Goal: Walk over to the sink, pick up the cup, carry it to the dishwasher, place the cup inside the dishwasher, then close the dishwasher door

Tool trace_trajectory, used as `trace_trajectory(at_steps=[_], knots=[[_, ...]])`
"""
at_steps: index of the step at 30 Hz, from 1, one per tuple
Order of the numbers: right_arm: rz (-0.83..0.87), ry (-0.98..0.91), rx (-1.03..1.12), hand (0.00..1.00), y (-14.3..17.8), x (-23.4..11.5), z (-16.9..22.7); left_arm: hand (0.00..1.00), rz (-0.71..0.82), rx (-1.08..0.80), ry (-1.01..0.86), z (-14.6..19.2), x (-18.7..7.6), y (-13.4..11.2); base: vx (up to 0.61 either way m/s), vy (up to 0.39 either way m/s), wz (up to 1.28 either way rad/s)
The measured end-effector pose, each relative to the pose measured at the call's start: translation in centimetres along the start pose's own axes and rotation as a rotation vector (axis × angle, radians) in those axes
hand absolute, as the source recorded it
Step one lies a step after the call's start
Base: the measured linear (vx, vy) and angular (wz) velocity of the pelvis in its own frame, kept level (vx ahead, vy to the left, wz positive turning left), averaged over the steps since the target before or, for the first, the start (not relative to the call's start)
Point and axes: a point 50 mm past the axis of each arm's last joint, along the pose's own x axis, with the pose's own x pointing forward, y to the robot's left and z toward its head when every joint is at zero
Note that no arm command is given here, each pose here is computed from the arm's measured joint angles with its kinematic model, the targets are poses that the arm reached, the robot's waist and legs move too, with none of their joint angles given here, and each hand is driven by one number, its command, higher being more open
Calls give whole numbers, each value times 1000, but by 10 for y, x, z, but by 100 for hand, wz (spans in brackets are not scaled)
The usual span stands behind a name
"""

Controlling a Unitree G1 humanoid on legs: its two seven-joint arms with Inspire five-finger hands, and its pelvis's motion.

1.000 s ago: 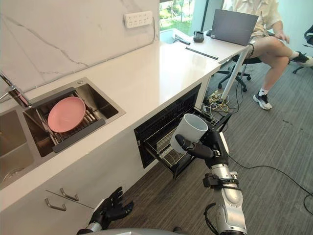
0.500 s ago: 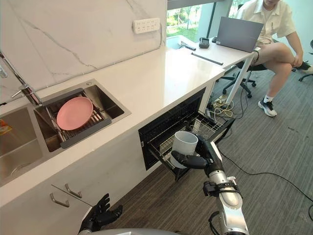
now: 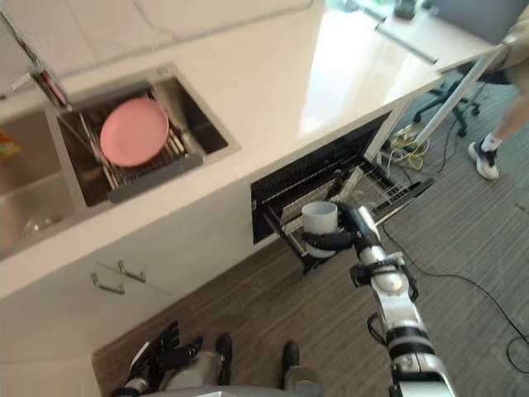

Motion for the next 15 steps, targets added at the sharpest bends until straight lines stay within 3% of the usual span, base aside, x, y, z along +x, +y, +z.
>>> trace_trajectory(at_steps=[3,15], knots=[[-35,-52,-85,0,-21,22,29,100,-11,-23,-72,22,11,-4,-83,33,-2],[-129,-130,-328,0,-66,53,101,100,-74,-76,-211,62,28,-25,-45,22,-4]])
